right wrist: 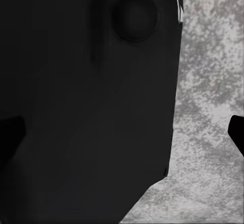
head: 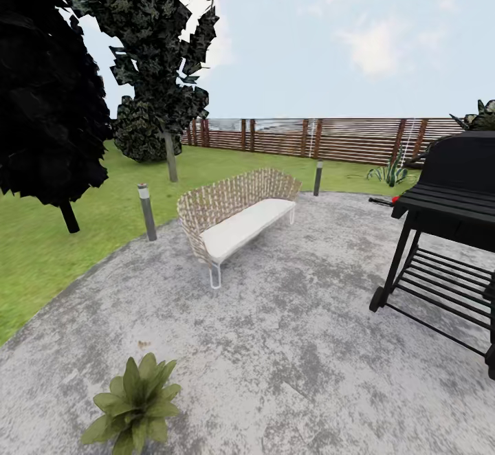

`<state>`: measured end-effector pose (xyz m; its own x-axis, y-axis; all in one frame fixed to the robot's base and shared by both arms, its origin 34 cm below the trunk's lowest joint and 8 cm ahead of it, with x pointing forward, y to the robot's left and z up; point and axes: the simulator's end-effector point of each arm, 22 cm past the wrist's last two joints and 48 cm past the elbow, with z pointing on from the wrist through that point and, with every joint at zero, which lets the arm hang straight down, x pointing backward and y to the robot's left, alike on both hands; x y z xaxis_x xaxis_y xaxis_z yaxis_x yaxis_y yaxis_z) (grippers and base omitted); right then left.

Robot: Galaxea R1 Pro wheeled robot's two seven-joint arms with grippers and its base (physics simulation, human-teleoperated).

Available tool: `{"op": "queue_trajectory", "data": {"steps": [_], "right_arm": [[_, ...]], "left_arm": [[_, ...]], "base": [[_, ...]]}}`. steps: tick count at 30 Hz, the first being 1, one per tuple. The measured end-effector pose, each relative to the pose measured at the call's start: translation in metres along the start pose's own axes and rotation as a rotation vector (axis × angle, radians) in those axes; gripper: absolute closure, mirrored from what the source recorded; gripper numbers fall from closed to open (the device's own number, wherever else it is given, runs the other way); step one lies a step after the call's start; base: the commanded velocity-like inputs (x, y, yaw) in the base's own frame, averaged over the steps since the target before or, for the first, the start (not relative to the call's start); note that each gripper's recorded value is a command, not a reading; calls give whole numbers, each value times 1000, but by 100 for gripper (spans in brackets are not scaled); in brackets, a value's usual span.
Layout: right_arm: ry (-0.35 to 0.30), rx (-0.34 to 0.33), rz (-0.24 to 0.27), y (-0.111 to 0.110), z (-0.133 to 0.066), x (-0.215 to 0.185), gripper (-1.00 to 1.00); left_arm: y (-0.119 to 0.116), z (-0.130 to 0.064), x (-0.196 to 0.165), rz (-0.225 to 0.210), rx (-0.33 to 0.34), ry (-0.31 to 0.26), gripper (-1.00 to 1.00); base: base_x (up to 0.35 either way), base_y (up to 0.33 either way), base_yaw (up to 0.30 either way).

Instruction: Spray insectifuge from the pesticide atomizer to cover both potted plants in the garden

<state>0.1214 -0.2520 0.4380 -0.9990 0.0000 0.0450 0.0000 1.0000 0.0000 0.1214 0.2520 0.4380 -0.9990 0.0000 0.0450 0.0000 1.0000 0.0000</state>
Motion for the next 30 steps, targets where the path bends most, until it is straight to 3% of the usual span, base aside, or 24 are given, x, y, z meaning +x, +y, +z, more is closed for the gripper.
{"op": "queue_trajectory", "data": {"steps": [2,5,14,18,21,30], "right_arm": [[-33,2,2,-3,0,-17,-100],[-83,-7,1,4,-1,-42,-100],[-62,-49,-1,38,-2,-44,-100],[-66,-48,0,38,-2,-45,-100],[-75,-40,0,33,-2,-48,-100],[-174,13,6,-7,-6,-83,-100]], "left_arm": [[8,0,-17,-2,-7,-33,-100],[0,-1,-31,-10,3,-69,-100],[-7,0,16,-12,12,42,-100],[0,0,15,-13,2,37,-100],[10,0,3,-12,-17,10,-100],[59,-4,-37,-11,-110,-95,-100]], "base": [[0,0,0],[0,0,0],[0,0,0],[0,0,0],[0,0,0],[0,0,0]]}}
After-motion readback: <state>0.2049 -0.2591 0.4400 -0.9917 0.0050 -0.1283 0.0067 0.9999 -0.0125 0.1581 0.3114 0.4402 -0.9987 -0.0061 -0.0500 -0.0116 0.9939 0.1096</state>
